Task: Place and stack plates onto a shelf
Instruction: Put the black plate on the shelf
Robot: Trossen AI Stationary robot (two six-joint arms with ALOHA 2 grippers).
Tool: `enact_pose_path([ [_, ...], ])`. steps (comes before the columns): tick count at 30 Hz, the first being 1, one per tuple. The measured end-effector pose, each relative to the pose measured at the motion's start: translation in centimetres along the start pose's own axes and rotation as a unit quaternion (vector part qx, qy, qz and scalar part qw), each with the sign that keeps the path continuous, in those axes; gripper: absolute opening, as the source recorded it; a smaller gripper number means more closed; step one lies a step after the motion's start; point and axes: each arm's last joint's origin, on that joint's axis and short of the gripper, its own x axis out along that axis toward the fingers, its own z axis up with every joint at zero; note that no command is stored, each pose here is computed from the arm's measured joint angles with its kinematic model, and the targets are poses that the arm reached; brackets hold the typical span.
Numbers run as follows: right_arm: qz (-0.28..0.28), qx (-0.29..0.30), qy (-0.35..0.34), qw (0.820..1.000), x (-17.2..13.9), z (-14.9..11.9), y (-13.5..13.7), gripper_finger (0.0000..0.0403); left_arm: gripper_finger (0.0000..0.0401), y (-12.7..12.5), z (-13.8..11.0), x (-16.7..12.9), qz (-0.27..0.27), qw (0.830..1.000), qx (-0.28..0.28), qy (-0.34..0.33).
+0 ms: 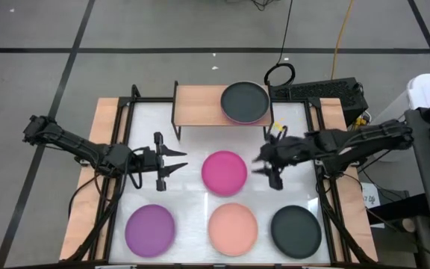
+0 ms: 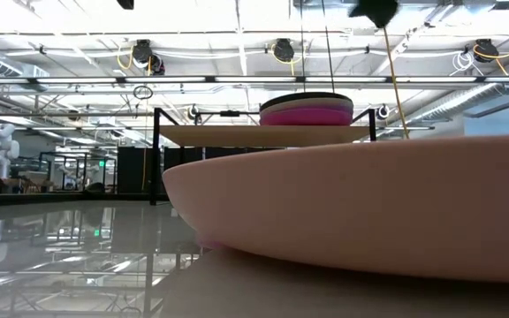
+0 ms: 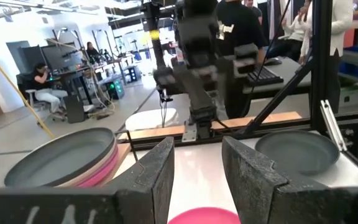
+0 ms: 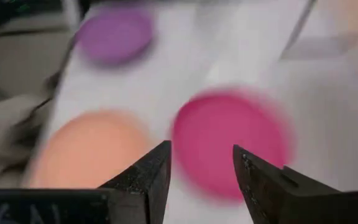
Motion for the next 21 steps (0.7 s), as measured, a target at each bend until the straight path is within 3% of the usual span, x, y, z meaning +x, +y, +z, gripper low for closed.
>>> enact_pose_path([
  [2, 0.048, 0.052, 0.067, 0.995, 0.9, -1.0, 0.3, 0.0153, 0.014, 0.0, 0.0, 0.0, 0.0, 1.0, -0.008, -0.002],
  [5, 0.109, 0.115, 0.167, 0.973, 2.5, -3.4, 0.9, 0.0153, 0.014, 0.0, 0.0, 0.0, 0.0, 1.0, -0.013, -0.002],
  [8, 0.143, 0.136, 0.23, 0.953, 3.8, -6.2, 1.4, 0.0153, 0.014, 0.0, 0.0, 0.0, 0.001, 1.0, -0.014, -0.002],
  [16, 0.17, 0.131, 0.279, 0.936, 6.7, -13.5, 2.0, 0.0153, 0.014, 0.0, 0.0, 0.0, 0.0, 1.0, -0.012, 0.0],
  [21, 0.173, 0.148, 0.291, 0.929, 7.3, -16.4, 2.2, 0.0153, 0.014, 0.0, 0.0, 0.0, 0.0, 1.0, -0.012, 0.0],
])
